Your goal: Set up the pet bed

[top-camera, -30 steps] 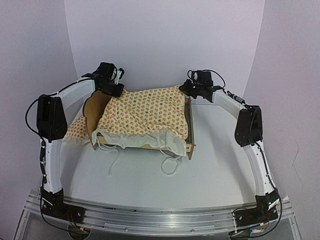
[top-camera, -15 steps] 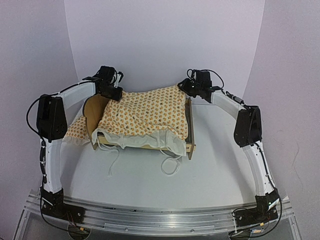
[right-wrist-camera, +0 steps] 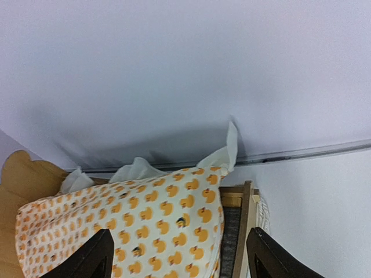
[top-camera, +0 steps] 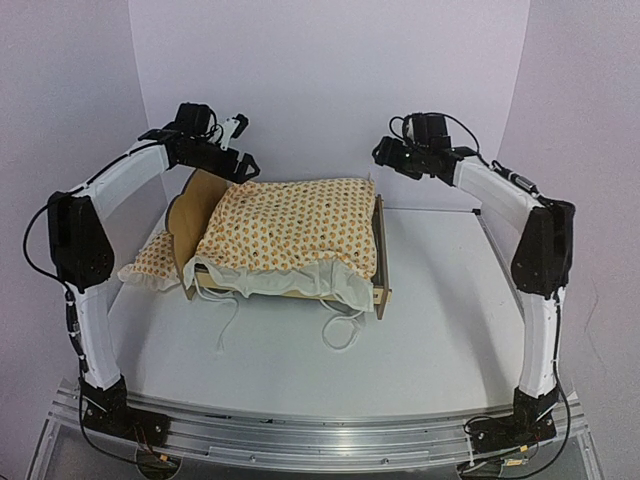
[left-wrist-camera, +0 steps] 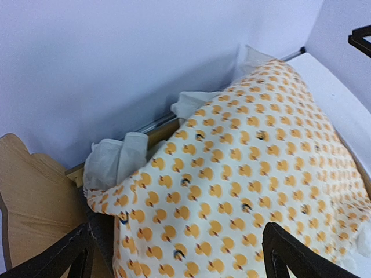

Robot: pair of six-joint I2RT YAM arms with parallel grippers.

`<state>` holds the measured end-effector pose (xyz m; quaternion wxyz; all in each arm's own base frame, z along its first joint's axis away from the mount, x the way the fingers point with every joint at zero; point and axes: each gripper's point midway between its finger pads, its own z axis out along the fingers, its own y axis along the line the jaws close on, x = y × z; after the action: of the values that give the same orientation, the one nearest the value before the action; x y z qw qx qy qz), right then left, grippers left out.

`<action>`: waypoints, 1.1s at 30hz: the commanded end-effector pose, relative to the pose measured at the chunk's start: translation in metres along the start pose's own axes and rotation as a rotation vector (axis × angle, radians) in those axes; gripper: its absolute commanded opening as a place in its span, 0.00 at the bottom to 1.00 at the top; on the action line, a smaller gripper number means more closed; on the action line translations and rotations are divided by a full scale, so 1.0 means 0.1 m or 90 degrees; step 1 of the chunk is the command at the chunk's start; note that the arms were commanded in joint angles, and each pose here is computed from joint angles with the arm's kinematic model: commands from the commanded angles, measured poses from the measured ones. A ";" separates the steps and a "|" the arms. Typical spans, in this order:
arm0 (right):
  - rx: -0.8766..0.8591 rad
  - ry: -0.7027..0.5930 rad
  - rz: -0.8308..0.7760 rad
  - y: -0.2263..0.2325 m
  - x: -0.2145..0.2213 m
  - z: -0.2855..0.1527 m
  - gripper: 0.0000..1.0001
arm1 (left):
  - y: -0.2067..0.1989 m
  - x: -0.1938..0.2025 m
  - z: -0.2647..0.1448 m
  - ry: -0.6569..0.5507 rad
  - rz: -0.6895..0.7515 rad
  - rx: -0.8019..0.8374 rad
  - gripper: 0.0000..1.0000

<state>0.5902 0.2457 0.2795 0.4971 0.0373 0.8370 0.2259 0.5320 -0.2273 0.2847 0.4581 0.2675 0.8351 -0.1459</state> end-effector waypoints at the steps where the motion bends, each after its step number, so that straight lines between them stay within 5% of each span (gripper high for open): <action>1: -0.091 0.015 -0.065 0.65 0.04 -0.53 0.77 | -0.47 -0.16 -0.77 -0.033 0.079 0.111 1.00; 5: -0.183 0.089 -0.045 1.05 0.42 -0.77 0.74 | -1.02 0.04 -1.41 -0.040 0.225 0.267 0.95; 8: -0.232 0.129 -0.067 1.36 0.74 -0.95 0.73 | -1.48 0.55 -1.99 -0.008 0.334 0.414 0.87; 11: -0.252 0.155 -0.095 1.54 1.01 -1.10 0.72 | -1.78 1.30 -2.08 0.112 0.424 0.465 0.82; 14: -0.242 0.165 -0.106 1.58 1.21 -1.19 0.71 | -1.93 2.11 -1.95 0.250 0.536 0.447 0.79; 17: -0.233 0.172 -0.109 1.57 1.39 -1.26 0.71 | -1.83 2.53 -1.75 0.283 0.610 0.402 0.77; 27: -0.178 0.165 -0.042 1.37 1.65 -1.35 0.68 | -1.29 2.85 -0.84 0.147 0.819 0.221 0.78; 33: -0.164 0.171 -0.009 1.28 1.69 -1.41 0.66 | -0.87 2.94 -0.51 0.153 0.859 0.201 0.62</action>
<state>0.3649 0.3686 0.2266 0.3572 -0.0985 0.8748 0.3120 0.2717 -0.1736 0.0540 0.2543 0.7875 0.5607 0.0279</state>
